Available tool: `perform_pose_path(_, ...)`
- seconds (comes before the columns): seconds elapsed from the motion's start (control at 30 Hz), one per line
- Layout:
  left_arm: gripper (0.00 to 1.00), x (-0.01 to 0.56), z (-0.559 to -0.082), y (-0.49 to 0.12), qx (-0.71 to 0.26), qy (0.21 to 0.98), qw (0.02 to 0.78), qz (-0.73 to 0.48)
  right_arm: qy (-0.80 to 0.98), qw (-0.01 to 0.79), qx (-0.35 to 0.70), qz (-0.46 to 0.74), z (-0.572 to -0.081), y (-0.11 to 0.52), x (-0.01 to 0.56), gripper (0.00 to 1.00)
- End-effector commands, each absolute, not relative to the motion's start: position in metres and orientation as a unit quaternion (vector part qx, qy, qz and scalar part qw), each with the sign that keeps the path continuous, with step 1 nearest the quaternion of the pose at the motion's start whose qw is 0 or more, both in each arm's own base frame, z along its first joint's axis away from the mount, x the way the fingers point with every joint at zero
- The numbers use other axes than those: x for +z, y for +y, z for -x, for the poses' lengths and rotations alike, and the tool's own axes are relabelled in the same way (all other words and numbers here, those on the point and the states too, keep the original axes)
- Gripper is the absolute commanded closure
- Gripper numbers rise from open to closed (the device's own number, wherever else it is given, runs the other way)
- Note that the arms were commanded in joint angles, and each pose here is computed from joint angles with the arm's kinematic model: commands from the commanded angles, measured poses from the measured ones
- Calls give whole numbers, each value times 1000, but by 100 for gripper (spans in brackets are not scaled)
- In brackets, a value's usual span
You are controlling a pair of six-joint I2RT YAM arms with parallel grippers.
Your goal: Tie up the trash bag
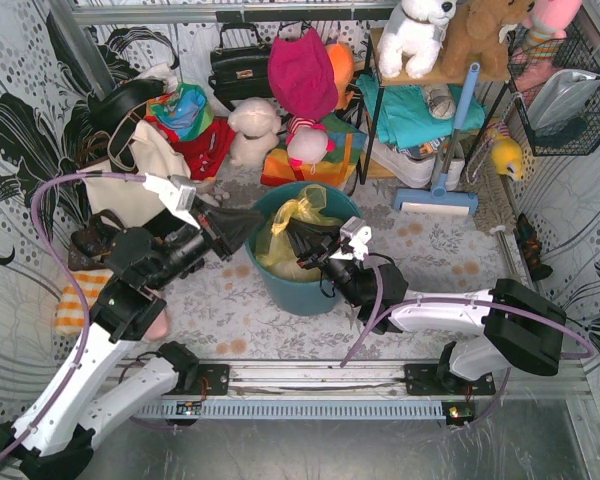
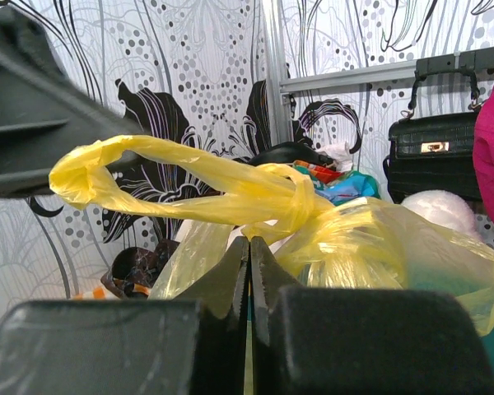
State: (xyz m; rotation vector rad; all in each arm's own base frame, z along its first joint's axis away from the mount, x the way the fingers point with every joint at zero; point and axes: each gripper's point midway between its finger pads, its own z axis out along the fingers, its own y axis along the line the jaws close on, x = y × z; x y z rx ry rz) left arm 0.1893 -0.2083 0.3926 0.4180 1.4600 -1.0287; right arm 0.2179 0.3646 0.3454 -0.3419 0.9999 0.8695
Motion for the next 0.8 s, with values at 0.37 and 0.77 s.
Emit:
perform_pose_path(0.37, 69, 374, -227, -238, -416, 684, 557, -220, 518, 750, 366, 186, -223, 367, 337, 100)
perform_pose_path(0.77, 71, 373, -223, -258, -439, 668, 530, -282, 603, 706, 335, 164, -234, 367, 332, 100)
